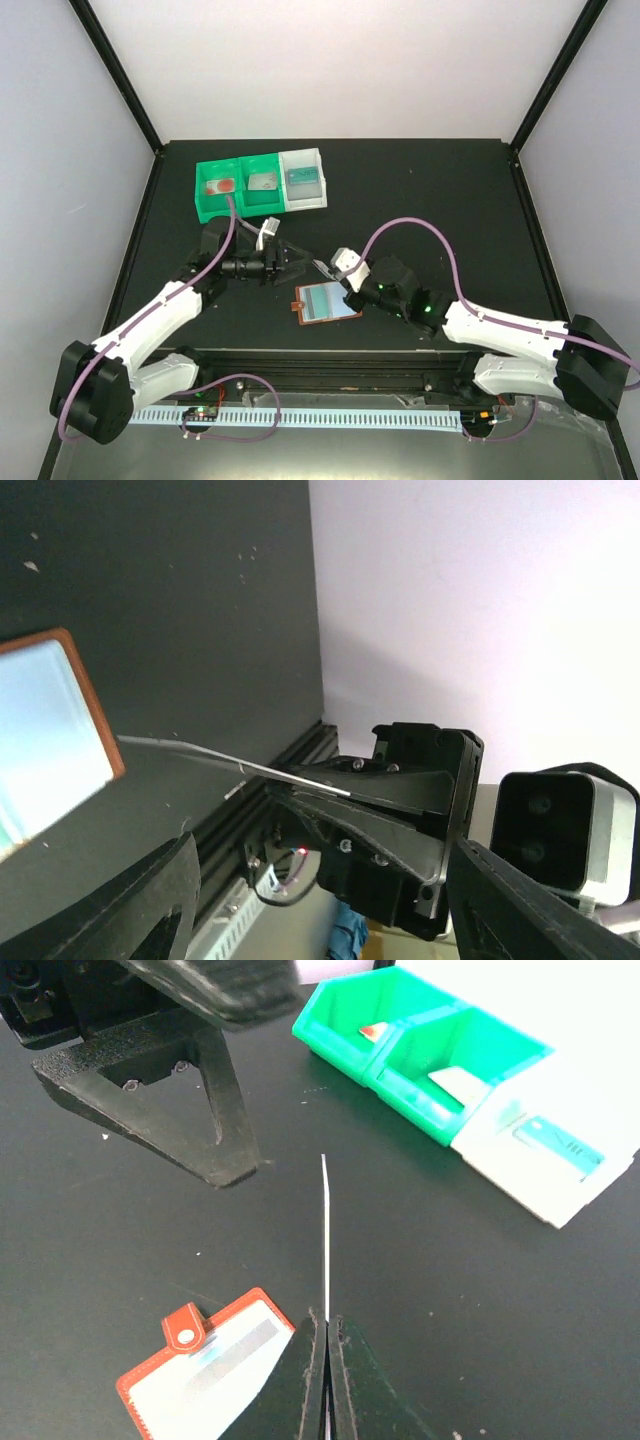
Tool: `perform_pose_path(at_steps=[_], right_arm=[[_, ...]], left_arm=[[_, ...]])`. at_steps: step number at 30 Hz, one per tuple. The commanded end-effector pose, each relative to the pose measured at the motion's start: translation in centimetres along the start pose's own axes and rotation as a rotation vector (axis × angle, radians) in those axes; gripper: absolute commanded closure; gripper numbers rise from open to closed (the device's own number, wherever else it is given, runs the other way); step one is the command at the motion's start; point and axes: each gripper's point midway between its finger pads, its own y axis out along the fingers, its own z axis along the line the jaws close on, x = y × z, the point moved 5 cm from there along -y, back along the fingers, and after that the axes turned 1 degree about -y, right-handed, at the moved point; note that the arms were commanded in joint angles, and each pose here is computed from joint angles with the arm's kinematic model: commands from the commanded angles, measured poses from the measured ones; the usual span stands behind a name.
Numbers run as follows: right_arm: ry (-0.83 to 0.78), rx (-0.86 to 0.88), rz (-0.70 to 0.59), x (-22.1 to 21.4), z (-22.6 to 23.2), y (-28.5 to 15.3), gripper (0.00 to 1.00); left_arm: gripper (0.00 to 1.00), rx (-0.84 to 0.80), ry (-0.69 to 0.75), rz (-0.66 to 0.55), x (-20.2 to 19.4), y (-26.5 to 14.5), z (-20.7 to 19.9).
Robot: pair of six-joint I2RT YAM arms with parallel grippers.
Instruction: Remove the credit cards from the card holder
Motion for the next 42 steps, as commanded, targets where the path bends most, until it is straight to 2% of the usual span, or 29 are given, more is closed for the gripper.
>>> perform_pose_path(at_steps=[1,10,22,29,37,42], right_arm=[[-0.163,-0.113,-0.054,2.5,-0.2,-0.1,0.99],[-0.295,-0.184,-0.074,3.5,1.3,-0.5,0.99],[-0.336,-0.222,-0.128,4.6,2.5,-0.7,0.99],[-0.39,-0.236,-0.114,4.5,3.3,-0.4,0.99],[-0.41,-0.274,-0.084,4.4,3.6,0.3,0.99],[-0.42,-0.27,-0.077,4.3,4.0,0.6,0.99]], left_arm=[[0.32,-0.087,-0.018,0.025,-0.7,-0.5,-2.0],[0.47,-0.09,-0.014,0.008,-1.0,-1.0,-2.5],[0.45,-0.068,-0.026,0.006,-1.1,-0.9,-1.8],[0.58,-0.071,-0.024,-0.003,-1.1,-0.9,-1.8],[0.64,-0.058,-0.03,0.007,-0.9,-0.5,-1.1],[0.75,-0.053,-0.023,0.015,-0.9,-0.3,-0.7]])
